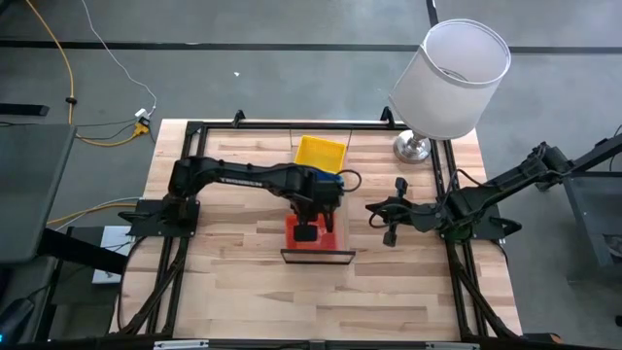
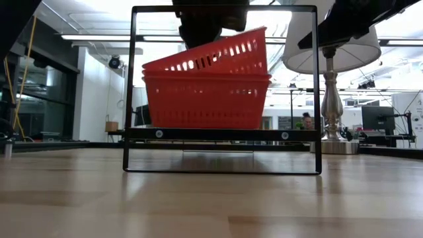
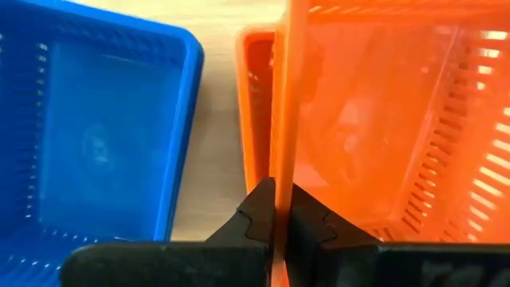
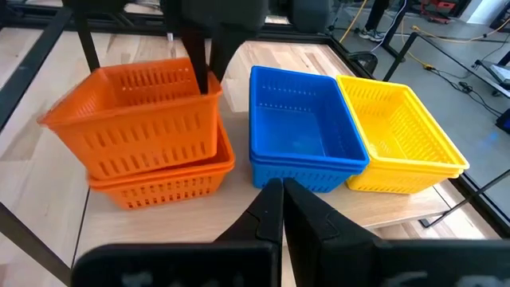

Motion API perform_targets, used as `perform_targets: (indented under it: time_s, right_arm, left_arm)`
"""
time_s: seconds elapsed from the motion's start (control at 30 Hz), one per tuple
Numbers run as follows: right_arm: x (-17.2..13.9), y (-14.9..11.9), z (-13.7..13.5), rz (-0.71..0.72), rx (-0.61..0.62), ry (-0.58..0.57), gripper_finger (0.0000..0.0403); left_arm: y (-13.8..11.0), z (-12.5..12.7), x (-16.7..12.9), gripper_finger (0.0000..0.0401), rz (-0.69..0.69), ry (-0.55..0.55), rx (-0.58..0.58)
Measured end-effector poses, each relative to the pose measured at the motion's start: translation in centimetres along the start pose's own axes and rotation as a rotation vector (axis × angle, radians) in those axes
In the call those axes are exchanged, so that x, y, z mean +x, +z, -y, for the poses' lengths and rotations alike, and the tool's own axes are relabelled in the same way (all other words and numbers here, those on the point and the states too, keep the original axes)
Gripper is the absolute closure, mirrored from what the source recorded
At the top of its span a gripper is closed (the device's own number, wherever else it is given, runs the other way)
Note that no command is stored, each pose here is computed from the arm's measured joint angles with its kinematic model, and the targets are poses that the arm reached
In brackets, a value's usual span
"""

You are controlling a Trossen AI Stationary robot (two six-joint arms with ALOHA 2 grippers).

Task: Stack baskets on shelf by color
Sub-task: Stack the orange bin on top of the orange bin on the shelf, then return to Home Position

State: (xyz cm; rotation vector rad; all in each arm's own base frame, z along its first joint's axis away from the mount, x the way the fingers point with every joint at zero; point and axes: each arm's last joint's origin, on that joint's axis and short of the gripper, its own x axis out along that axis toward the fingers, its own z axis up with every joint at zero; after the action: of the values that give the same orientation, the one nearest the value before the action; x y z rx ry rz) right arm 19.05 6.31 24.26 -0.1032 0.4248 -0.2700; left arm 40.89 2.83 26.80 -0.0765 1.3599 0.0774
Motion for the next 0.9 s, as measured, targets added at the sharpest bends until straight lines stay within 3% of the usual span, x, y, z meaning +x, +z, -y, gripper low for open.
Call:
perform_targets:
  time_s: [0.2,0.53,0.73,0.9]
  right_arm:
    - [0.0,0.0,0.0,-0.003,0.005,-0.001,0.0403]
    - [0.0,-0.1,0.0,-0.005,0.02,0.0,0.0403]
    - [0.0,-0.1,0.0,-0.01,0.055,0.015,0.0403]
    - [0.0,-0.6,-0.1,-0.057,0.067,0.045,0.0403]
  left_arm:
    - [0.2,0.0,0.2,0.0384,0.01,0.015,0.027]
    - [0.0,-0.2,-0.2,0.0276,-0.004,0.064,0.036]
    - [-0.3,-0.8,-3.9,0.0249,0.002,0.104,-0.034]
    - [-1.4,-0.3,-8.4,0.0273,0.182,0.095,-0.057]
